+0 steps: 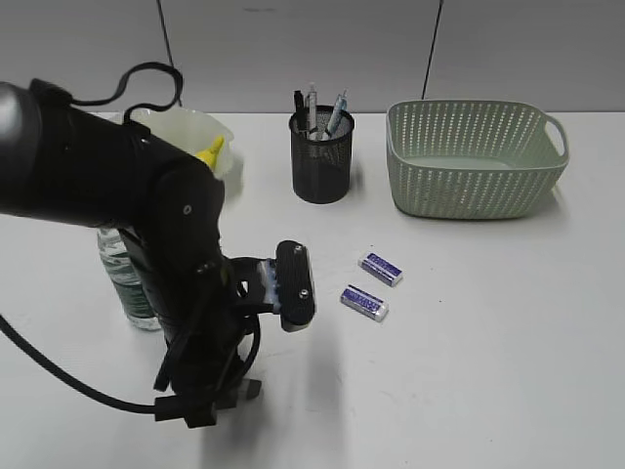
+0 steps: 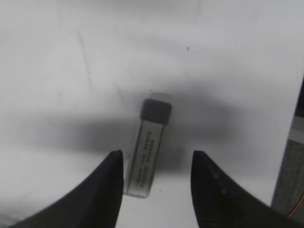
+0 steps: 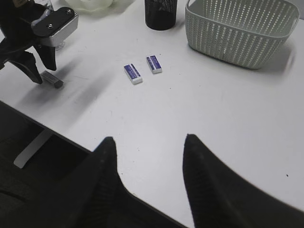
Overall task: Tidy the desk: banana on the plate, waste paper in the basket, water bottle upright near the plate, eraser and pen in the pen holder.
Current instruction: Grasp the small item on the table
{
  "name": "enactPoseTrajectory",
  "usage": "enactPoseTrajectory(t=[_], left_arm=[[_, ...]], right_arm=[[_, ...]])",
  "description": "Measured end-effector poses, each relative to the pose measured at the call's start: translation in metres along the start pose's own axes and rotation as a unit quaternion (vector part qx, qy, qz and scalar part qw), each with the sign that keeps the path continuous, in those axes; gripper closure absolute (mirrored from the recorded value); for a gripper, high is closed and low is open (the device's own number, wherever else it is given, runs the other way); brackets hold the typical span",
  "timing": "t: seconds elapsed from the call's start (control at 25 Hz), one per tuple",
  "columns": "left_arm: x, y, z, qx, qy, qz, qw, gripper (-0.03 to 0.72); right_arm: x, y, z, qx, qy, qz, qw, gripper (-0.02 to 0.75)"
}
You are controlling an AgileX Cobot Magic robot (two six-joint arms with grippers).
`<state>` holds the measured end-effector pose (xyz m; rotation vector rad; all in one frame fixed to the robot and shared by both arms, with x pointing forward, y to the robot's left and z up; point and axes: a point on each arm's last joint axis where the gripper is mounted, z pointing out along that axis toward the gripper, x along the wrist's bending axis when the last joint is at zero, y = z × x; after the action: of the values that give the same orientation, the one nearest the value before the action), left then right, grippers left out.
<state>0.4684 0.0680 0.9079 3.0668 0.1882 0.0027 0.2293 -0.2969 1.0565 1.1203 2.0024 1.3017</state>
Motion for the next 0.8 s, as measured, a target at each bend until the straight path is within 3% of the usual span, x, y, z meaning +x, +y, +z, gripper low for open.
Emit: enactPoseTrajectory(t=[0.28, 0.36, 0.44, 0.8], left_arm=[[0.003, 0.001, 0.019, 0.012, -0.008, -0.001, 1.000, 0.346], [0.003, 0.003, 0.019, 0.009, -0.005, 0.000, 1.000, 0.422], [0.005, 0.004, 0.018, 0.006, -0.003, 0.001, 1.000, 0.557], [0.027, 0.036, -0.028, -0.067, 0.054, 0.004, 0.996, 0.548]], right_arm=[[0.000, 0.000, 0.000, 0.000, 0.000, 0.000, 1.000, 0.367], [0.000, 0.000, 0.000, 0.000, 0.000, 0.000, 1.000, 0.367], [0.000, 0.000, 0.000, 0.000, 0.000, 0.000, 1.000, 0.367], [0.000, 0.000, 0.000, 0.000, -0.001, 0.000, 1.000, 0.367]])
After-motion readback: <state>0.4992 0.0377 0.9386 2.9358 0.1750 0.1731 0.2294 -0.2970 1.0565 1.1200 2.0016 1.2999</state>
